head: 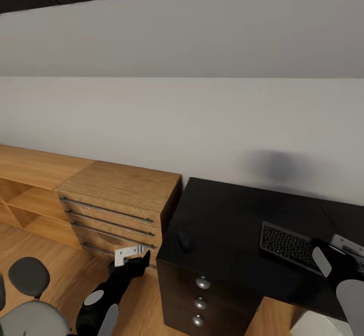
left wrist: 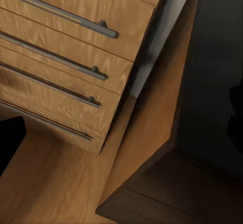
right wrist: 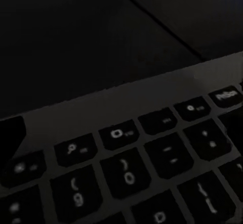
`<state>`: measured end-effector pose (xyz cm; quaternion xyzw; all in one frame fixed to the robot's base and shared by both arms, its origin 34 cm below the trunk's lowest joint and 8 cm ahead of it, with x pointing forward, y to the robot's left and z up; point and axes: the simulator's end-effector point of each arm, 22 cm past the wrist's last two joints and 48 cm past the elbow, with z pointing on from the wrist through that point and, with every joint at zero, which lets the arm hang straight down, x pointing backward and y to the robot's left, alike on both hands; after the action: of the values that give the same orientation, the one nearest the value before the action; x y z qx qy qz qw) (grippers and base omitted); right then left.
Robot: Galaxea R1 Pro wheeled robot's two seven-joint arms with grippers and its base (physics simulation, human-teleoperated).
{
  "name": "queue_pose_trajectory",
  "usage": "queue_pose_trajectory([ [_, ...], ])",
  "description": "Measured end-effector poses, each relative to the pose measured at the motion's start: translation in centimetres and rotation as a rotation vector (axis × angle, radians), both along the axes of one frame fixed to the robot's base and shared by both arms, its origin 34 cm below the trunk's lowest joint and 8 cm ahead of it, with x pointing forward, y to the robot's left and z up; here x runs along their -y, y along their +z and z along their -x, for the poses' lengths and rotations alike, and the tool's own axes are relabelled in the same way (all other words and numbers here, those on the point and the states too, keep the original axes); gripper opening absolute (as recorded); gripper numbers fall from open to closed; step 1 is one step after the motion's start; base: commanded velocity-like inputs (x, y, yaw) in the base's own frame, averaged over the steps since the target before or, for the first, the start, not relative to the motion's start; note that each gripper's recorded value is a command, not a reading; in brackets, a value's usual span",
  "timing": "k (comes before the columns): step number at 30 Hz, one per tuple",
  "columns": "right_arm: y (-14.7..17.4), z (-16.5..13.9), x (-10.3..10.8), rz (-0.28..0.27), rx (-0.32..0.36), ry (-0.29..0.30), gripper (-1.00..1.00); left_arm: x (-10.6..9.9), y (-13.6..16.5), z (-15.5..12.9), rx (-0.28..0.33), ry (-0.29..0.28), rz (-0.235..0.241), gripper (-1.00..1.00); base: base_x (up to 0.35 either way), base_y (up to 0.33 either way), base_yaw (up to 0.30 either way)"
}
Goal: In the bedroom, organize the workspace by keeping the computer under the desk, ensuring the monitor is on the desk, placing the keyboard on the desk next to the monitor, placing the mouse on the desk next to the keyboard, moving the folder from the swivel chair onto the desk next to the mouse, stacking the notebook on top of the folder with the pen on top of the notebook, and positioning the swivel chair next to the desk.
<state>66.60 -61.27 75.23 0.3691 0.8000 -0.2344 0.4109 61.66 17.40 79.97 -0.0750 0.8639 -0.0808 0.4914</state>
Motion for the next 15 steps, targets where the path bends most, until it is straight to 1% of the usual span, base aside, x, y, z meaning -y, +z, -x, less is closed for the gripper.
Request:
queue_pose_trajectory([
  [2,-0.01,-0.21,-0.16,-0.004,0.003,0.011,1.0,0.0,0.0,0.0,0.0,0.0,0.0,1.0,0.0,0.202,0.0],
  [6,-0.06,-0.41,-0.39,-0.01,0.009,0.019,1.0,0.04,-0.03,0.01,-0.001,0.0,0.0,1.0,-0.006,0.087,0.0],
  [10,-0.09,-0.52,-0.5,-0.014,0.012,0.022,1.0,0.06,-0.08,0.02,-0.003,-0.001,0.0,1.0,-0.091,0.15,0.0],
  [15,-0.08,-0.55,-0.55,-0.014,0.013,0.023,1.0,0.07,-0.1,0.03,-0.003,-0.001,0.0,1.0,-0.05,0.064,0.0],
])
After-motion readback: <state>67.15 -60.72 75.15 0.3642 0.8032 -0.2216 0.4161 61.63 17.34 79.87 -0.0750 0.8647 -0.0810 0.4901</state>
